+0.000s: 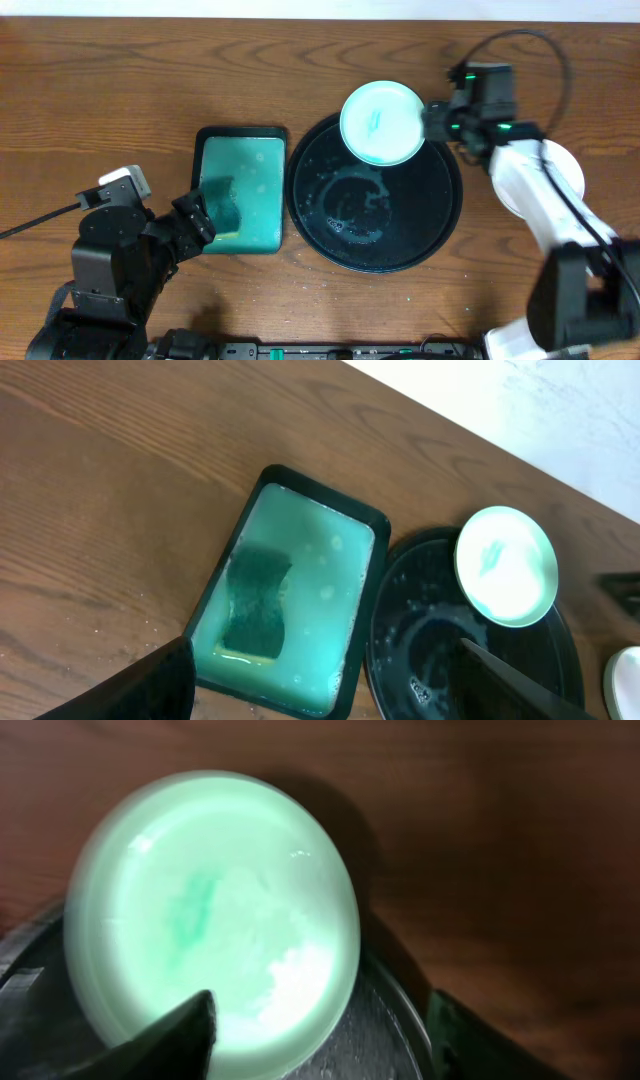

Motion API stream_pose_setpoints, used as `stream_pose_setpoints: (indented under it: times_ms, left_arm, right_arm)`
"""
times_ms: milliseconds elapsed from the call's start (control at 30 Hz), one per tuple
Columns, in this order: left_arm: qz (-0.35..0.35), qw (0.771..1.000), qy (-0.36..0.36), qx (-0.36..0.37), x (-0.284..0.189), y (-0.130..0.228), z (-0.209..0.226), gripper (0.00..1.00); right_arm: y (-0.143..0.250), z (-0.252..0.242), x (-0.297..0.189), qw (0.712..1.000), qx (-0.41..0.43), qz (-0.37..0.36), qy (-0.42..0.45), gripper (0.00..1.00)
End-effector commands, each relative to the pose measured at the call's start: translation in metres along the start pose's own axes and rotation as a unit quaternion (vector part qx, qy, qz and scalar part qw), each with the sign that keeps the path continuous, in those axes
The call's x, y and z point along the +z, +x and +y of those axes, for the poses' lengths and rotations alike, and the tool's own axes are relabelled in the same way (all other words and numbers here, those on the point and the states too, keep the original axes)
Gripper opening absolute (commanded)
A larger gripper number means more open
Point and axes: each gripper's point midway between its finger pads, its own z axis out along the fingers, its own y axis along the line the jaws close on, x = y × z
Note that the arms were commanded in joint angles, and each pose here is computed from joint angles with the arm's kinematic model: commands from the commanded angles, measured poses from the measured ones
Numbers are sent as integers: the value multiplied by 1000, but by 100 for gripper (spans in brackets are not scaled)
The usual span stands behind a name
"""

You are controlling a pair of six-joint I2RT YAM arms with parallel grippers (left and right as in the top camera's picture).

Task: Clean dirty plates on tray and stack at the side
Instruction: 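Move right gripper to grip the remaining pale green plate's rim on tray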

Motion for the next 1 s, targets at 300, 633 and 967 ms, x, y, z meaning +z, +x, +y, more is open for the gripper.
stream_pose_setpoints:
  times_ms: [300, 633, 967]
  left_arm:
    - [-6, 1000, 3, 3, -4, -4, -2, 80]
    - [-6, 1000, 3, 3, -4, -4, -2, 80]
    - [-6, 1000, 3, 3, -4, -4, -2, 80]
  right_arm:
    - [42, -17, 90, 997, 3, 35, 66, 34]
    - [42, 4, 28, 997, 13, 73, 23, 1]
    - [114, 15, -60, 973, 61, 221, 42, 1]
